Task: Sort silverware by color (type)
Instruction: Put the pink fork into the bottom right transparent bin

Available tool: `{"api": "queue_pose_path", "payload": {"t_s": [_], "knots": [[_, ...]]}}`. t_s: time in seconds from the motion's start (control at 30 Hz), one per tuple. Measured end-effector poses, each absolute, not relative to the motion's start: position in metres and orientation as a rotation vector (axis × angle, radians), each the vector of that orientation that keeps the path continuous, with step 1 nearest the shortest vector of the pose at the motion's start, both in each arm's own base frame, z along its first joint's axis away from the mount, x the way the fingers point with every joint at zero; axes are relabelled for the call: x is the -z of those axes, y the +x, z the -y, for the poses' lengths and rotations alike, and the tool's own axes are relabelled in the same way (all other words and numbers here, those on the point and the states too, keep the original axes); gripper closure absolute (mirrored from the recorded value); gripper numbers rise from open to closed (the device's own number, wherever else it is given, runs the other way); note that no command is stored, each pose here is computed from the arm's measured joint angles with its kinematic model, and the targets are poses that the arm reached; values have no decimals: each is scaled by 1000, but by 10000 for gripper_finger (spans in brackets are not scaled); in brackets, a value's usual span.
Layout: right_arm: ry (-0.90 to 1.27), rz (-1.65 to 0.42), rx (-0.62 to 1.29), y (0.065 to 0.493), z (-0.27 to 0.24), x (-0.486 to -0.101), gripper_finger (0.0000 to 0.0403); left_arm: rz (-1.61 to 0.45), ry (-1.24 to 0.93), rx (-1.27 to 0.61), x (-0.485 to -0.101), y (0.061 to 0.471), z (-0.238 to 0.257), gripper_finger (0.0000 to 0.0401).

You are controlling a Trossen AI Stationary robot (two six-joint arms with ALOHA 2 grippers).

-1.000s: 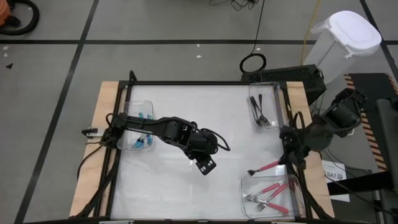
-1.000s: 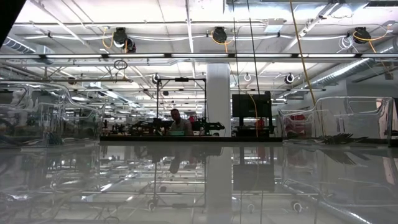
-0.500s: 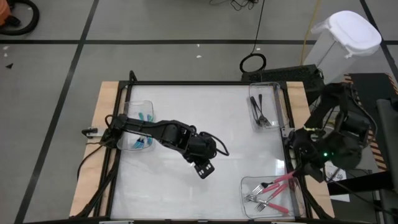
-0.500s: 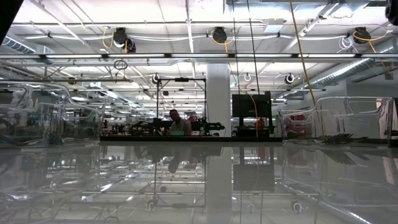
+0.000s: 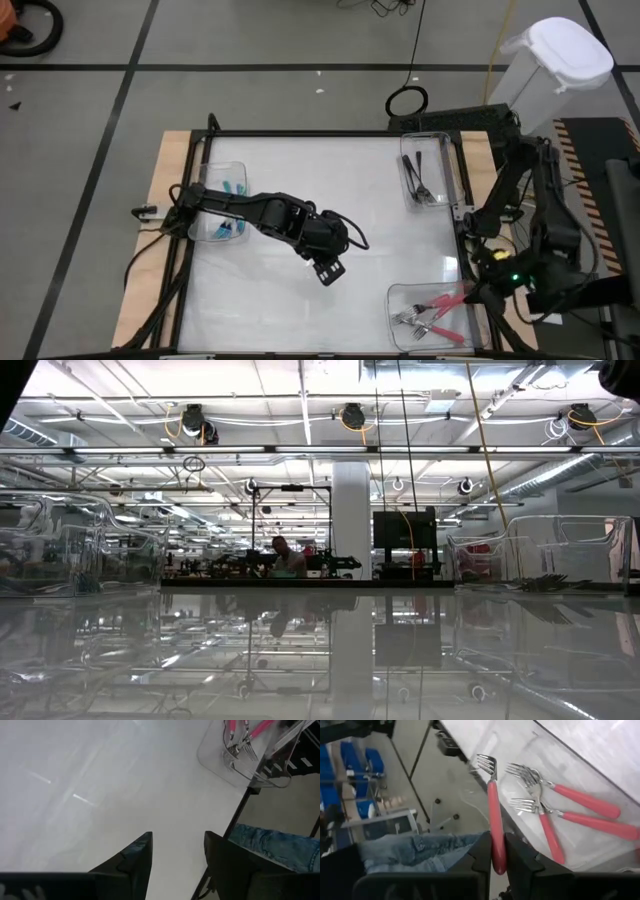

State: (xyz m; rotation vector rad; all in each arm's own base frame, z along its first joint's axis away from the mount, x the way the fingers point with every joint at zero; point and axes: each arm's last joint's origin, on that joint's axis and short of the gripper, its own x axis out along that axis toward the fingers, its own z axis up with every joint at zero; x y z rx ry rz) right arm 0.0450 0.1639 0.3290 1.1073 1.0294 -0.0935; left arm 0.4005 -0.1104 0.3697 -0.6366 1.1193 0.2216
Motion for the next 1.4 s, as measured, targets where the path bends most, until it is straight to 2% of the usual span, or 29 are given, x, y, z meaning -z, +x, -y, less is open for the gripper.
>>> {"api": "queue_pose_path", "payload": {"t_s": [0.2, 0.8, 1.4], "knots": [[1167, -1043, 159, 44, -177, -294, 371, -1118, -629, -219, -370, 401, 108, 222], [1128, -1045, 152, 46, -184, -251, 366, -1111, -643, -231, -370, 403, 104, 222], [1093, -1098, 182, 46, -192, -235, 356, -1083, -670, -227, -371, 405, 105, 222]]}}
